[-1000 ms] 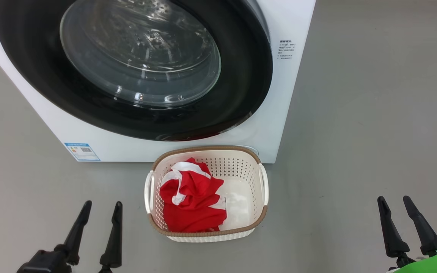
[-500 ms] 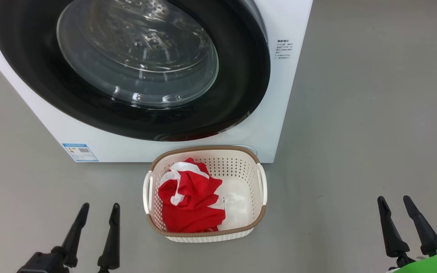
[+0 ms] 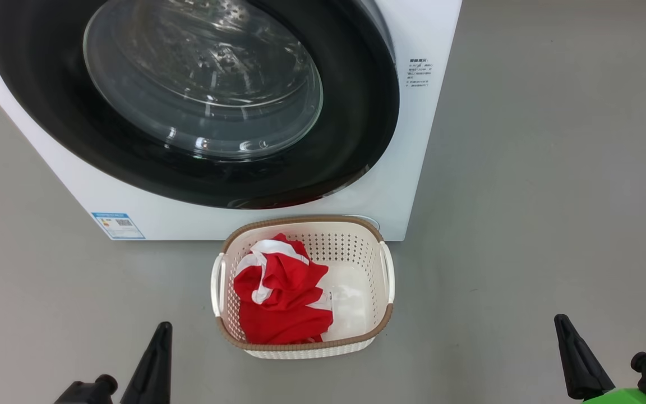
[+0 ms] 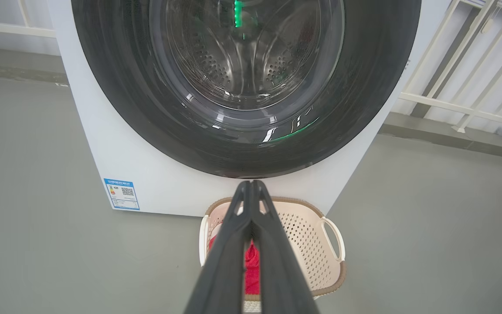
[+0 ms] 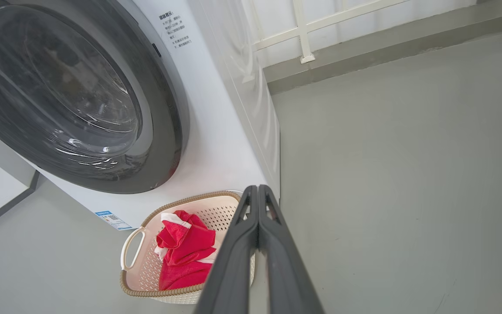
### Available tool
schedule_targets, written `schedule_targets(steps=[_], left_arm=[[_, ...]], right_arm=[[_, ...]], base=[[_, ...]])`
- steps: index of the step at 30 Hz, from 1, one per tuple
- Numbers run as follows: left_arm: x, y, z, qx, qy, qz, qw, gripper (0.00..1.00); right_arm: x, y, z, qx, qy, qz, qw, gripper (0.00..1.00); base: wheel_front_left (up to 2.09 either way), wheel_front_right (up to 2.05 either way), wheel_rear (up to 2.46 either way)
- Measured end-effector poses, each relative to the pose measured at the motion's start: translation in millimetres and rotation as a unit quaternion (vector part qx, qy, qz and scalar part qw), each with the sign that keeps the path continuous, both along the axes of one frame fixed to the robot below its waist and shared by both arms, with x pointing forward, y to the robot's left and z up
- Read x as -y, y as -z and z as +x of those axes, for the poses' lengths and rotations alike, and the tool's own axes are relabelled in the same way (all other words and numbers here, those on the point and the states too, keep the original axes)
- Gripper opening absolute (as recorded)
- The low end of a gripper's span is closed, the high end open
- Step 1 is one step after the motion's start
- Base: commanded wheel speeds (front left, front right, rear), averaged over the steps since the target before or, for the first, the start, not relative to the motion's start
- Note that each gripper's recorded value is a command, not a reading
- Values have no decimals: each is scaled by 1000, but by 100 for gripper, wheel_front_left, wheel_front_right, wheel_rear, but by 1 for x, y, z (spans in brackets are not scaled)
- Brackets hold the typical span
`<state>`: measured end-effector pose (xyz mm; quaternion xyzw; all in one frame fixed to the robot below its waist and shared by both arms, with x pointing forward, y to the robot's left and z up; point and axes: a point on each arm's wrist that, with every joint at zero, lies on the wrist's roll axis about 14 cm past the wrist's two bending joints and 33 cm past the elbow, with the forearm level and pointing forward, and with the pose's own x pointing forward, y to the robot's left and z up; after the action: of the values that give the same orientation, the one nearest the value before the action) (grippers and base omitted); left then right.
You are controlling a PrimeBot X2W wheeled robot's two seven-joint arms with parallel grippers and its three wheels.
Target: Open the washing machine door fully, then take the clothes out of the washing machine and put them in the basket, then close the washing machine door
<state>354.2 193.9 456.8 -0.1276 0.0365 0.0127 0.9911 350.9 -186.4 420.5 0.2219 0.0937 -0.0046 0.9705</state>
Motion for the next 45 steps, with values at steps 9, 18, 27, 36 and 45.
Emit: schedule_targets(steps=[9,18,27,36,45], left_arm=[[-1,-1,0,-1,-10,-43,999,0],[-2,1,1,-5,-19,-90,996,0],[-3,1,1,-10,-28,-138,990,0],[-3,1,2,-12,-35,-188,981,0],[-2,1,3,-14,-41,-236,971,0]], right_arm=[[3,0,-2,-6,14,31,999,0],[6,0,-2,-12,27,64,998,0],[9,0,-4,-17,43,104,993,0],[10,-6,2,-13,56,150,987,0],[13,-6,0,-16,71,188,979,0]], base=[[0,0,0],[0,0,0],[0,0,0],[0,0,0],[0,0,0]])
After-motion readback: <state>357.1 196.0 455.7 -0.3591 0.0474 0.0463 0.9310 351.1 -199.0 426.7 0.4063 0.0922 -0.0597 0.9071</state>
